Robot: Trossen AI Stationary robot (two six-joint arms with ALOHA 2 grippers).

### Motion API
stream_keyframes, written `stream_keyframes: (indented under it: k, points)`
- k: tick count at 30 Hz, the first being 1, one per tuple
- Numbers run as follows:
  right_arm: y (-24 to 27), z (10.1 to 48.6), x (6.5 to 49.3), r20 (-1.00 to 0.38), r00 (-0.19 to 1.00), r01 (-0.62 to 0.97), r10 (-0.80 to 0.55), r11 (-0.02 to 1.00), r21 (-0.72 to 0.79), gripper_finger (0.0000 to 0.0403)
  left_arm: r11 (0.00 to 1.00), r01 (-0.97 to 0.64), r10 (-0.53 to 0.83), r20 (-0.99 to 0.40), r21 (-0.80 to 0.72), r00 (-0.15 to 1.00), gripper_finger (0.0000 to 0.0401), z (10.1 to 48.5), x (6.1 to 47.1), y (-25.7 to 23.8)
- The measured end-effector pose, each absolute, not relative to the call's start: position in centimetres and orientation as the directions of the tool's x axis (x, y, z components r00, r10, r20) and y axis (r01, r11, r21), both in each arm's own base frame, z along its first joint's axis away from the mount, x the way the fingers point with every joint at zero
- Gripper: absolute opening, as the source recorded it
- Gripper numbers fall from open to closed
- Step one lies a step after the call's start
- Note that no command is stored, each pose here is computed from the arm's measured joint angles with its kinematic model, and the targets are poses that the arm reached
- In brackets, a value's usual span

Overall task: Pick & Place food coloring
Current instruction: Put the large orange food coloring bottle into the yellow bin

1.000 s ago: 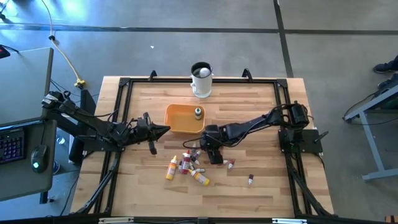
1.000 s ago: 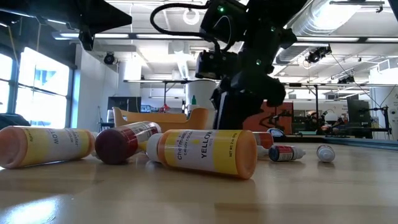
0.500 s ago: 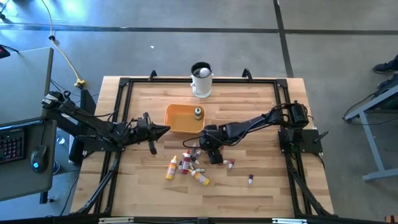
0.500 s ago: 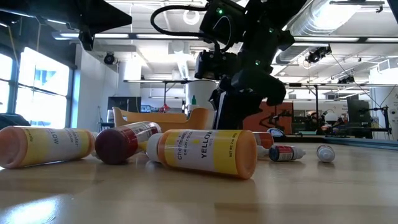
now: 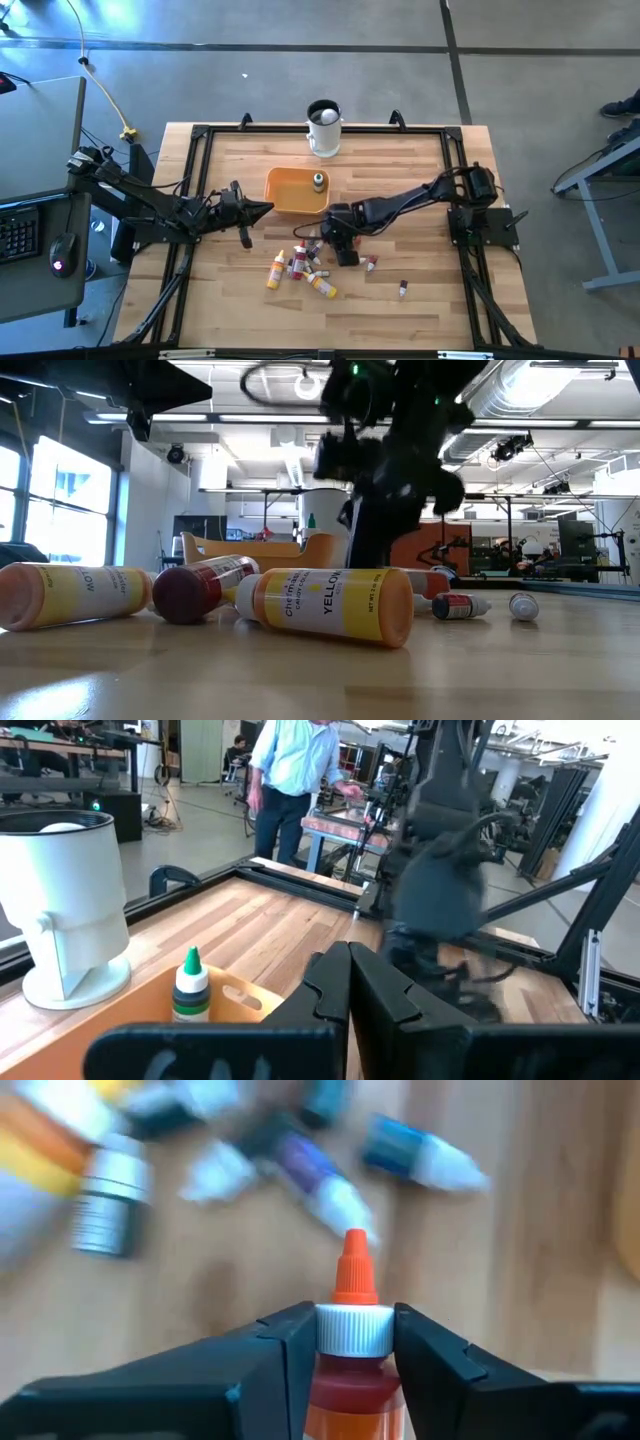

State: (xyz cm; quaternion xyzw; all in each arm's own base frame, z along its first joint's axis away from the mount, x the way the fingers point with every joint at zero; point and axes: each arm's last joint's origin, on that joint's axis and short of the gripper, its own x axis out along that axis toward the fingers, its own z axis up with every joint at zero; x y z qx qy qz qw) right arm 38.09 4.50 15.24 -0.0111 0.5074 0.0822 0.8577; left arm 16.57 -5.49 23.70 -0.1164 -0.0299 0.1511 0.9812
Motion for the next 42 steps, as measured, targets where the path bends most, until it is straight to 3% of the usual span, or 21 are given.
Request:
stream_keyframes:
  k: [4, 8, 20, 28, 33, 37, 42]
  points:
    - [5.7, 17.7, 38.6, -0.836, 0.534, -0.165, 0.124, 0.985, 0.04, 0.0114, 0.927, -0.29, 0.303, 0.023, -0.237, 0.953, 0.0, 23.7, 16.6, -5.5]
    - [5.8, 20.1, 39.1, -0.794, 0.606, -0.066, 0.035, 0.998, -0.007, 0.0112, 0.928, -0.287, 0.301, 0.024, -0.237, 0.953, 0.0, 23.7, 16.6, -5.5]
    - [5.2, 26.2, 38.9, -0.575, 0.818, -0.104, -0.012, 0.98, -0.167, 0.0111, 0.937, -0.236, 0.25, 0.025, -0.259, 0.968, 0.0, 23.7, 16.6, -5.6]
    - [4.4, 24.1, 37.0, -0.414, 0.91, -0.076, -0.003, 0.982, -0.173, 0.0112, 0.96, -0.122, 0.13, 0.015, -0.253, 0.991, 0.0, 23.6, 16.7, -6.0]
    - [3.6, 21.4, 35.1, -0.197, 0.98, -0.065, 0.04, 0.99, -0.124, 0.0113, 0.974, -0.019, 0.019, -0.001, -0.225, 1.0, 0.0, 23.4, 16.7, -6.3]
    - [2.9, 20.5, 33.5, -0.021, 0.995, -0.093, 0.092, 0.995, -0.027, 0.0116, 0.99, -0.03, 0.031, 0.007, -0.139, 0.999, 0.0005, 23.4, 16.9, -6.4]
    - [2.8, 19.8, 32.4, 0.04, 0.992, -0.118, 0.116, 0.992, 0.042, 0.0115, 0.994, -0.064, 0.067, 0.034, -0.092, 0.997, 0.0049, 23.2, 17.6, -6.6]
